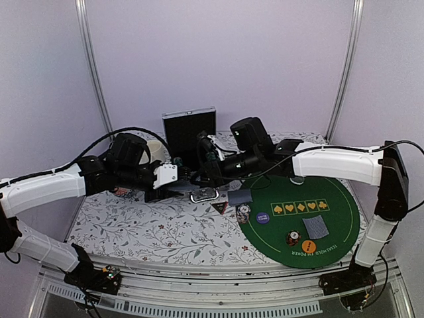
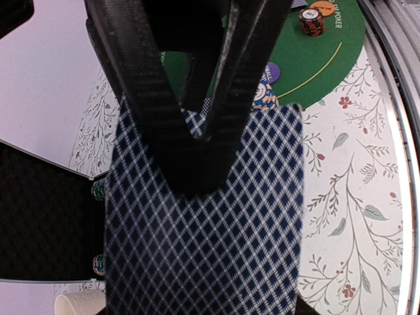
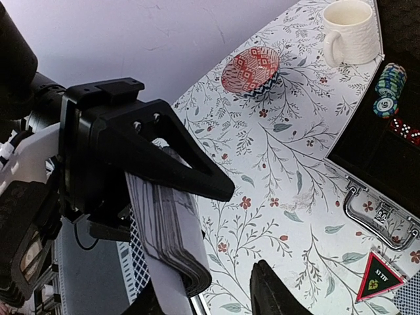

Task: Distribute texas hold em gaming equipment
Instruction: Pick up the poker card from the face-down deck piles.

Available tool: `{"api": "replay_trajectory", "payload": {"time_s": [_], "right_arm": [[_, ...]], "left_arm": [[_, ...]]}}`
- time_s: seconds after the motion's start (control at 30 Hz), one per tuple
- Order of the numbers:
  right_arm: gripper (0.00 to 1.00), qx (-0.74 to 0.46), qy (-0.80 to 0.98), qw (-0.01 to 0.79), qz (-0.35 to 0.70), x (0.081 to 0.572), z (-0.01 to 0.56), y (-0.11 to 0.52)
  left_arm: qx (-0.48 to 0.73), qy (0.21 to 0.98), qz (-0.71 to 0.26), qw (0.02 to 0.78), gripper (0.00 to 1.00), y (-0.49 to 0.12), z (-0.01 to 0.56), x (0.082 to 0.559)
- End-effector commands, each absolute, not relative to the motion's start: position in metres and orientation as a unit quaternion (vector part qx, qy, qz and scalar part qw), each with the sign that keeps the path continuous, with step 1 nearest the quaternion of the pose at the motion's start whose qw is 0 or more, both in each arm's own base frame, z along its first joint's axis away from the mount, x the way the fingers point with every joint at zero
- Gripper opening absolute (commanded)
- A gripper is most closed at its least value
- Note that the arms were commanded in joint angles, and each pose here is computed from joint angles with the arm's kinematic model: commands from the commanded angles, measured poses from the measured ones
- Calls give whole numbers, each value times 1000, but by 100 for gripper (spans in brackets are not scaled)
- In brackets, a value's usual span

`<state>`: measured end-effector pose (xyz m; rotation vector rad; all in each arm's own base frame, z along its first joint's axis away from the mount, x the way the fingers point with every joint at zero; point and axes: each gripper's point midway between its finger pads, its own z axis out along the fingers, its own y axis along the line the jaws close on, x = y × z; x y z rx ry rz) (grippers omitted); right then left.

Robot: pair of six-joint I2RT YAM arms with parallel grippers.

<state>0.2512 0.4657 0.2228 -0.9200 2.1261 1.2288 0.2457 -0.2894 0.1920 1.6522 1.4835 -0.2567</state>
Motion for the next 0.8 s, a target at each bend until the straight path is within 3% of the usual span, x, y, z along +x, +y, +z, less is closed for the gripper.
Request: {"api": "replay_trajectory", "payload": {"time_s": [0.0,0.3,0.77], "right_arm": [[34,-341,773,270,462,248,250,459],[4,-342,781,266,450,245,251,451],[2,-338,783,298,430,245,288,413]], "left_arm": [[665,578,-110,460,45,-295,205,241],[666,578,-111,459,45,-296,204,241],[665,579,-110,459,45,-296,202,242]]}}
